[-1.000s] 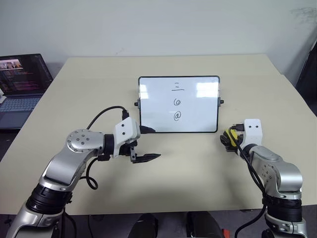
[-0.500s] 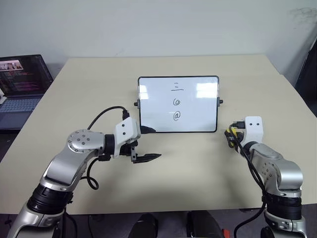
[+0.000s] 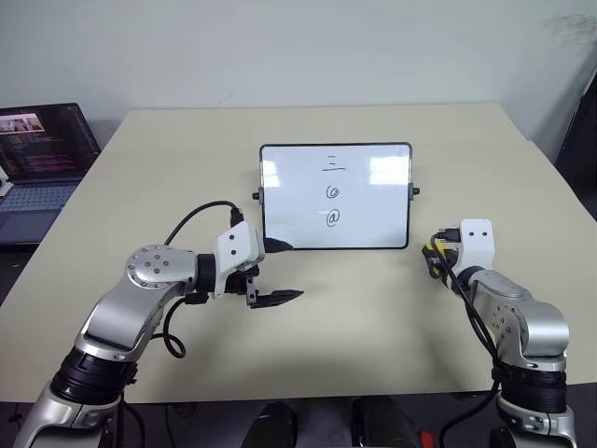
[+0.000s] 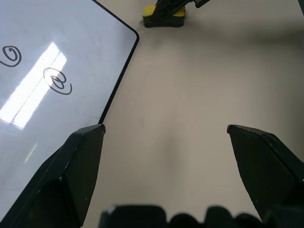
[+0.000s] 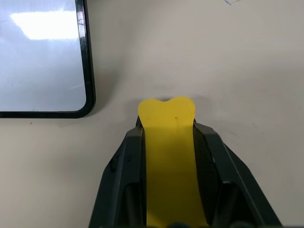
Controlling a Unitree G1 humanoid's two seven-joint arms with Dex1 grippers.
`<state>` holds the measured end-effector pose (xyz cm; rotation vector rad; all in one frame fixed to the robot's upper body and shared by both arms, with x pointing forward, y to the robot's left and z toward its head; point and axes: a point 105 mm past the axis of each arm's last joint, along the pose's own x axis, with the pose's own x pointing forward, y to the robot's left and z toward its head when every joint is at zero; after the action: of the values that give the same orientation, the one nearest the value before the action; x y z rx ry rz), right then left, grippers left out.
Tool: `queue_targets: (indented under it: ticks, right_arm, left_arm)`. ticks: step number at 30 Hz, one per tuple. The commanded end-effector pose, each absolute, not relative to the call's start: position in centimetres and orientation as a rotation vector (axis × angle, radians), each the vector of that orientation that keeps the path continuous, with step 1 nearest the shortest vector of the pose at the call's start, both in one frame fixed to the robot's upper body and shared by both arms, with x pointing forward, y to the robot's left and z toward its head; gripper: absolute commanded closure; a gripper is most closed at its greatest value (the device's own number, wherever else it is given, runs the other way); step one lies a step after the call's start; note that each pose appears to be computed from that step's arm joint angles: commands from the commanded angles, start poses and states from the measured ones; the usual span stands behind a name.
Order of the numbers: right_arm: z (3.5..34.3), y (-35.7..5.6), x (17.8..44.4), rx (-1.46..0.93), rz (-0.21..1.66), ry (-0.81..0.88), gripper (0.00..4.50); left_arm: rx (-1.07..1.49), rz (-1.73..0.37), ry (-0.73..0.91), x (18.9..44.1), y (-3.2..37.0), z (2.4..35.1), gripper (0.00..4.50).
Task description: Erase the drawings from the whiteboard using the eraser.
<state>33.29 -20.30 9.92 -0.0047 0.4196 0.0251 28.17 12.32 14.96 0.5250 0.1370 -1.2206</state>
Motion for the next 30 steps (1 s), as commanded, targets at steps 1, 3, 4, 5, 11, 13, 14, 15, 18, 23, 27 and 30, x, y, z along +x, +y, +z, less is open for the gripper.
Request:
queue_targets:
  ticks: [1,3,4,5,11,13,14,15,18,23,27,30]
  right_arm:
    - [12.4,-20.6,33.9,-0.009,0.009,0.339,3.48]
    - [13.4,-20.5,34.2,-0.010,0.010,0.308,3.48]
    - [13.9,-20.4,34.3,-0.016,0.014,0.293,3.48]
    - [14.6,-20.2,34.4,-0.032,0.022,0.269,3.48]
    - [19.4,-18.3,35.5,-0.154,0.094,0.064,3.48]
    - [20.5,-17.0,35.9,-0.182,0.139,0.012,3.48]
    - [21.1,-16.2,36.0,-0.199,0.162,-0.017,3.48]
    - [21.6,-15.6,36.2,-0.214,0.184,-0.042,3.48]
    - [22.5,-14.2,36.5,-0.228,0.224,-0.092,3.48]
    - [23.6,-11.4,37.7,-0.218,0.302,-0.154,3.50]
    - [24.3,-9.6,38.7,-0.217,0.348,-0.187,3.50]
    - [24.6,-8.9,39.2,-0.220,0.366,-0.204,3.50]
  left_arm:
    - [0.557,-1.208,0.079,28.1,12.5,16.3,0.00]
    - [0.557,-1.204,0.075,28.1,12.5,16.5,0.00]
    - [0.556,-1.200,0.073,28.2,12.6,16.5,0.00]
    - [0.556,-1.192,0.068,28.3,12.6,16.6,0.00]
    - [0.628,-0.915,-0.017,32.1,13.9,17.4,0.00]
    - [0.627,-0.810,-0.038,33.3,14.5,17.7,0.00]
    - [0.628,-0.766,-0.045,33.7,14.7,17.7,0.00]
    - [0.628,-0.735,-0.051,33.9,14.9,17.8,0.00]
    - [0.624,-0.678,-0.054,34.1,15.2,17.6,0.00]
    - [0.606,-0.620,-0.062,34.1,15.4,17.5,0.00]
    - [0.598,-0.582,-0.069,34.1,15.6,17.7,0.00]
    - [0.592,-0.569,-0.069,34.1,15.6,17.7,0.00]
